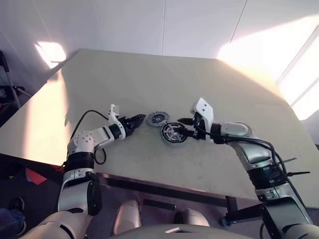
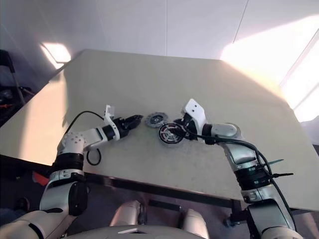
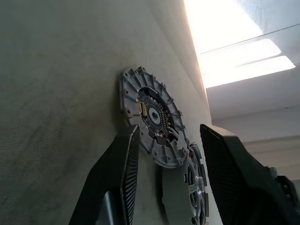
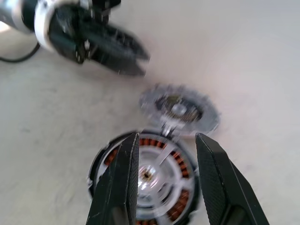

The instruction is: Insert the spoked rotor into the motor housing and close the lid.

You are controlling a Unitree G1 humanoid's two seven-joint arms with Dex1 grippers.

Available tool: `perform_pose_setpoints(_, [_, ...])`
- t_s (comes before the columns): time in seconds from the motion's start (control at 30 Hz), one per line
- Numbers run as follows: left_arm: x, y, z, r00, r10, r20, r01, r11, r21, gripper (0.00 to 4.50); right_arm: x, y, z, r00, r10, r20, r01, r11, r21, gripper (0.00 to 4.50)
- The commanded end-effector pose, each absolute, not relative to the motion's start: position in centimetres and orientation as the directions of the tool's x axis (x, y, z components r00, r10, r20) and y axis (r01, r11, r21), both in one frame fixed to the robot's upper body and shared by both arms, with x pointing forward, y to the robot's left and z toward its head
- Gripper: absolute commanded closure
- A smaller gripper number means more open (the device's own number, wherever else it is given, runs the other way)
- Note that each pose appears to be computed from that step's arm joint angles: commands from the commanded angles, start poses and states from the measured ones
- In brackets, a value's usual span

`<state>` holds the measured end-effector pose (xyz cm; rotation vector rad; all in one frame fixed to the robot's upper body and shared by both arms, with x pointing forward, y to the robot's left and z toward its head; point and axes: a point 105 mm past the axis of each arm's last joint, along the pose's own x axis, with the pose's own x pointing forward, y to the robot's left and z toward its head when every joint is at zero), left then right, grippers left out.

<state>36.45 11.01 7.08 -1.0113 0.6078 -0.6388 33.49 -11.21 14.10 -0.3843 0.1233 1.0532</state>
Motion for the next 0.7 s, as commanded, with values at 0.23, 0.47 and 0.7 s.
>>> perform_pose_setpoints(0.23, [37.0,11.1,8.2,0.676,-0.727,-0.123,0.251,0.384,-0.889,2.30,34.4,-16.4,13.3,0.422,0.545,-0.724,-0.775,-0.197,-0.600,2.05])
perform_pose_setpoints(0.47, [36.9,11.1,7.8,0.689,-0.715,-0.123,0.246,0.390,-0.887,2.30,33.9,-13.2,12.5,0.311,0.562,-0.766,-0.678,-0.434,-0.593,1.17])
perform_pose_setpoints(0.7, [36.7,11.6,7.7,0.706,-0.698,-0.121,0.235,0.392,-0.890,2.30,33.0,-11.4,11.7,0.239,0.585,-0.775,-0.649,-0.497,-0.576,1.17])
